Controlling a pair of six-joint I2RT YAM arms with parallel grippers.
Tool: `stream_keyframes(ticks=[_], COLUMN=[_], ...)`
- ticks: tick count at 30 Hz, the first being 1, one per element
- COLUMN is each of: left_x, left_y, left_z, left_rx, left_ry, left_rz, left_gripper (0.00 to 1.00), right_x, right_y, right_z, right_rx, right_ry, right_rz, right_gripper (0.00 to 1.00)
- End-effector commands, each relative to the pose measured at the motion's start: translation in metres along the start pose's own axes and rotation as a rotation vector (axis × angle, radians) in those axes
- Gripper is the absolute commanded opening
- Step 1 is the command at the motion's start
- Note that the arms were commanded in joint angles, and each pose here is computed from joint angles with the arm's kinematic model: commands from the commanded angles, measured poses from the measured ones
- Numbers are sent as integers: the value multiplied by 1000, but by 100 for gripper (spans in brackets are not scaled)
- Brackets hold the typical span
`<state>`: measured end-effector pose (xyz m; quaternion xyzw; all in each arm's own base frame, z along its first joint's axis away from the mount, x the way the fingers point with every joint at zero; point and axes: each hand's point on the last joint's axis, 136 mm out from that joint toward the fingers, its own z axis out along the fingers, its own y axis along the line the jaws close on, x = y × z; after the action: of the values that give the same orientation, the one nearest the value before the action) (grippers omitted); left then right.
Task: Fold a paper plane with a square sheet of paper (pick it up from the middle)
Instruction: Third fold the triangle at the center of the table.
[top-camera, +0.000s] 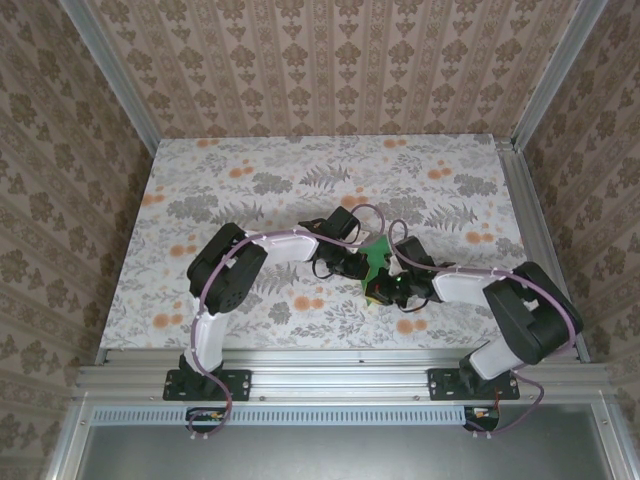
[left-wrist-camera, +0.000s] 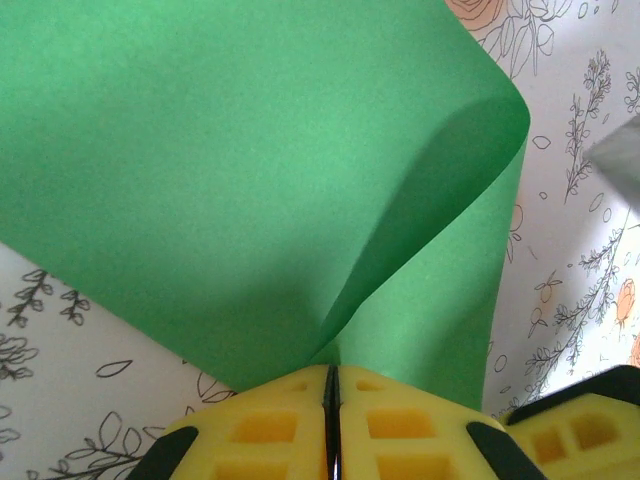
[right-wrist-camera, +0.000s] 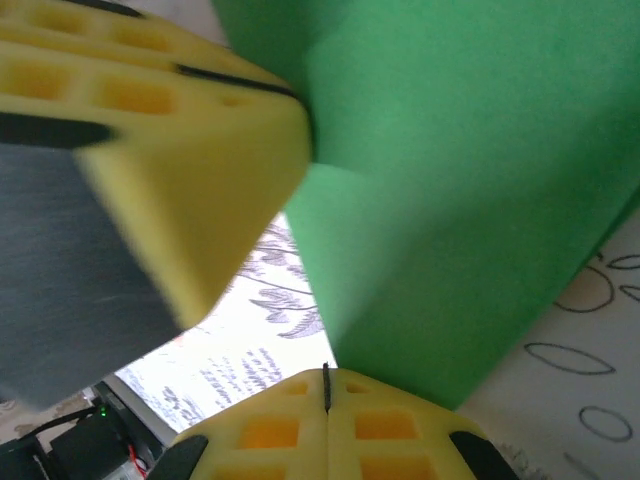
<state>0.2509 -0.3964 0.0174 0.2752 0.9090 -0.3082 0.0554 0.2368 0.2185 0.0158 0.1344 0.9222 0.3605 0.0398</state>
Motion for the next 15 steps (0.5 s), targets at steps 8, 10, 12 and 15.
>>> stream_keyframes(ticks=[8, 10, 12, 15], left_x=[68, 69, 69, 69], left_y=[64, 65, 65, 66], left_z=[27, 27, 28, 28], left_rx=[-189, -188, -188, -188], left_ry=[213, 217, 219, 220], left_rz=[-91, -94, -92, -90], left_gripper=[10, 10, 10, 10], right_x=[39, 46, 52, 60], right_y=[-42, -51, -56, -55], right_z=[-1, -7, -12, -15], right_rx=[172, 215, 246, 262], right_ry=[123, 136, 149, 187], right_rz=[-16, -17, -28, -55], right_gripper=[2, 2, 3, 3])
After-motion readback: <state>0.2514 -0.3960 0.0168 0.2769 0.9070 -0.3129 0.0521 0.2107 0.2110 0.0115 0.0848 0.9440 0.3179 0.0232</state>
